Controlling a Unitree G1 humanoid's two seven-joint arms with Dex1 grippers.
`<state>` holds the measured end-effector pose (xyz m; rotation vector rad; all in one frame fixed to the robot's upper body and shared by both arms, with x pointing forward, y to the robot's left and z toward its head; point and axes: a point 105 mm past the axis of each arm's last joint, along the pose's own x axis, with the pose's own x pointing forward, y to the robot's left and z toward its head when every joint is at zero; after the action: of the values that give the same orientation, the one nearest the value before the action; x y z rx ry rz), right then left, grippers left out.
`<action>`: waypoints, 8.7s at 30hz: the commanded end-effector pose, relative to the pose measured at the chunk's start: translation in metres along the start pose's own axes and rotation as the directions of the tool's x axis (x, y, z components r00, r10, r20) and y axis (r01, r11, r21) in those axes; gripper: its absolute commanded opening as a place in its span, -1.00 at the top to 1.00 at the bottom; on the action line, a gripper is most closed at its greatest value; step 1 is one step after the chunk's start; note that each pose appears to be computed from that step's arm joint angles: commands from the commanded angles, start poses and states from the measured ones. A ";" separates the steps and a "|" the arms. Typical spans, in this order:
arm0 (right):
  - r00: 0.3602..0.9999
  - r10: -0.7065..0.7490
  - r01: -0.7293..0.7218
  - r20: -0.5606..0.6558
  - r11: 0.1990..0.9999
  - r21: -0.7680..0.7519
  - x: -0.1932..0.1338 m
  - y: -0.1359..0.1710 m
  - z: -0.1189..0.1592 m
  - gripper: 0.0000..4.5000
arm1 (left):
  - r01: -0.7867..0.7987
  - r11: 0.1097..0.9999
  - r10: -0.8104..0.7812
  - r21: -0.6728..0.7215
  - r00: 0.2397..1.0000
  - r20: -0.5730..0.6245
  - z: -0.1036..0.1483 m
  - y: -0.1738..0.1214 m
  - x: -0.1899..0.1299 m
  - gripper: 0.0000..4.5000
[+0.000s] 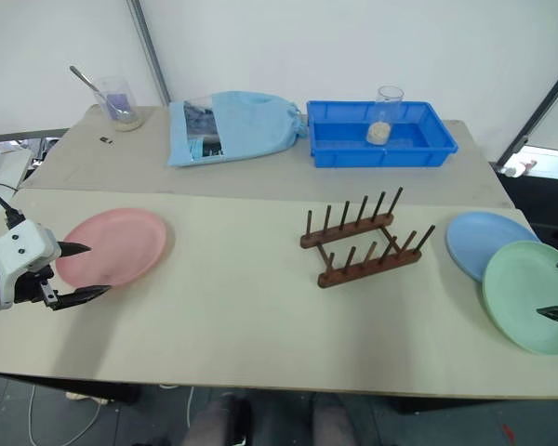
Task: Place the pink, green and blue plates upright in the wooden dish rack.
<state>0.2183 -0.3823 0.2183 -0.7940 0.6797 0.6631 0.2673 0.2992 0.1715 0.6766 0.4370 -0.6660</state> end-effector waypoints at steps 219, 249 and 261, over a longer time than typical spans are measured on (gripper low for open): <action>0.621 0.312 0.121 0.720 0.869 -0.480 0.147 0.122 0.323 -1.00 | -0.206 0.176 0.716 -0.963 0.698 -0.018 0.071 0.014 0.085 0.98; 0.643 0.118 0.504 0.757 0.679 -0.534 0.206 0.109 0.371 1.00 | 0.274 0.639 0.225 -0.719 0.827 0.515 0.118 -0.007 0.011 -0.98; 0.386 -0.168 0.340 0.907 0.940 0.030 0.095 0.016 0.338 1.00 | 0.381 0.893 -0.096 -0.240 0.681 0.726 0.184 -0.036 -0.002 -0.98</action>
<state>0.3695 -0.0445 0.2904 -0.6499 -0.5000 0.8002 0.2751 0.1657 0.2767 -0.1476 -0.0101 -0.9444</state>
